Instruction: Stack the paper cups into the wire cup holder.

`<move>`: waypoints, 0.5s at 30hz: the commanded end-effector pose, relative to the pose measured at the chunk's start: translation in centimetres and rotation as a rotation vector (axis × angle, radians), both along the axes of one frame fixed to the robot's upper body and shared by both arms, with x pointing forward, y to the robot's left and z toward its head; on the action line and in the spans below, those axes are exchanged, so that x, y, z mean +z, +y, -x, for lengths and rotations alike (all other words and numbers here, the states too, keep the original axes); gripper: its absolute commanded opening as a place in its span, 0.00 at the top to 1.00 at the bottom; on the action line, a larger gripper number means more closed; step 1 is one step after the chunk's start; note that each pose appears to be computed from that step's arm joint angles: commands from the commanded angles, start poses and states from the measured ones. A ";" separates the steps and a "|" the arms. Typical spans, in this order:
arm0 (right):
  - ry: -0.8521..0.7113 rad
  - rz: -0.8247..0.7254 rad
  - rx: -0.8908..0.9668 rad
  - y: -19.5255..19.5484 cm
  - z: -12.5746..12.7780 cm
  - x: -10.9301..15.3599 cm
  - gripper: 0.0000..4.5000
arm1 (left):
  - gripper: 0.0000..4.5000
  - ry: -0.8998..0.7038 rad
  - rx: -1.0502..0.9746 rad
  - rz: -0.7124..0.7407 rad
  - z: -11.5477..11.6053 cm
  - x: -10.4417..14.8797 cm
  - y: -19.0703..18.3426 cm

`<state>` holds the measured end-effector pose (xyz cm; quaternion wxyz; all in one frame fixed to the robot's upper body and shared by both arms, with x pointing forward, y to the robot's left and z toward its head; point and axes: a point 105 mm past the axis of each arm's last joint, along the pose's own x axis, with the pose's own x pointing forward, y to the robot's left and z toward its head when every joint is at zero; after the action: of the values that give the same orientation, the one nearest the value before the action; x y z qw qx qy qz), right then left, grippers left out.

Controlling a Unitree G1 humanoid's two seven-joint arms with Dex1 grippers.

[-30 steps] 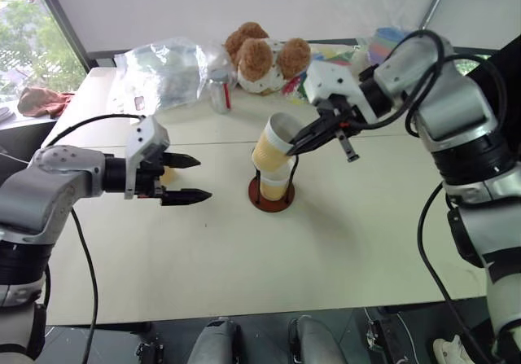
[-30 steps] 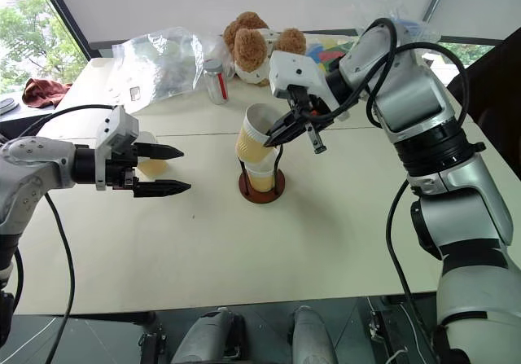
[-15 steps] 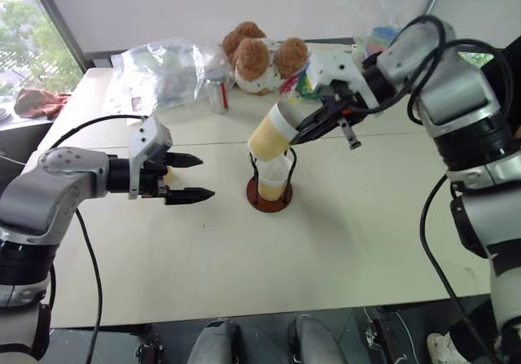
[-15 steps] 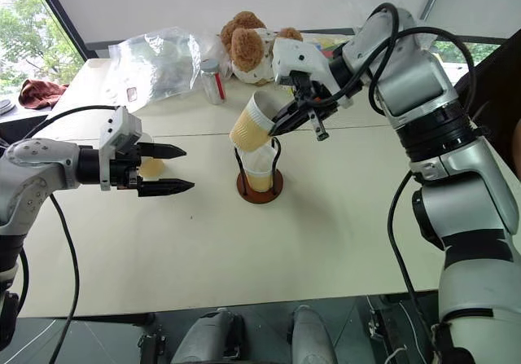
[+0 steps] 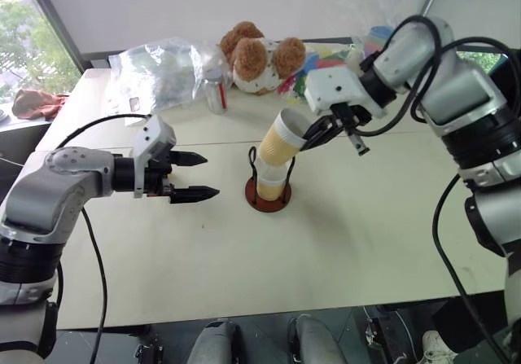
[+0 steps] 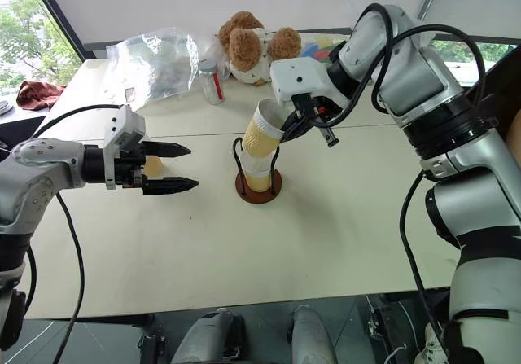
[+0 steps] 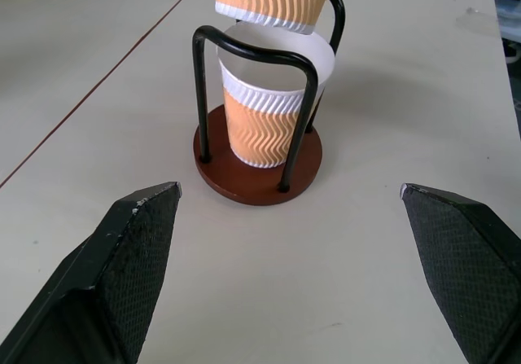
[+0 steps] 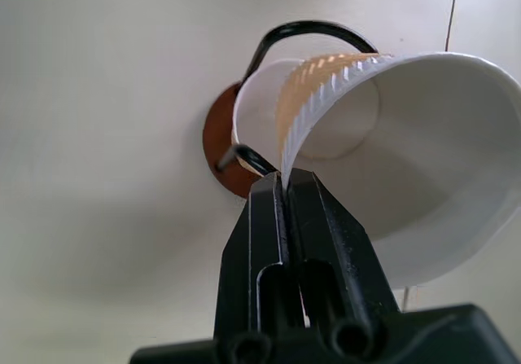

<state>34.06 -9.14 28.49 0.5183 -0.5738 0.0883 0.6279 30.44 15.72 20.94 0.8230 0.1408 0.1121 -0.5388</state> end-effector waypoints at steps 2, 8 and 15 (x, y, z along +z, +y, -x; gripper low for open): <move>-0.072 0.060 0.055 0.4 0.0 1.1 1.00 | 0.00 -0.048 -0.021 0.007 0.1 1.1 -0.5; -0.093 0.164 0.101 0.5 -0.5 0.6 1.00 | 0.00 -0.052 -0.022 0.017 0.2 1.2 -0.7; -0.151 0.224 0.149 1.4 -1.5 1.2 1.00 | 0.00 -0.053 -0.012 0.033 0.3 1.1 -0.8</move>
<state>35.71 -8.09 28.10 0.4140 -0.6611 0.0957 0.6183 30.38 14.99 20.98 0.8234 0.1373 0.1002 -0.5414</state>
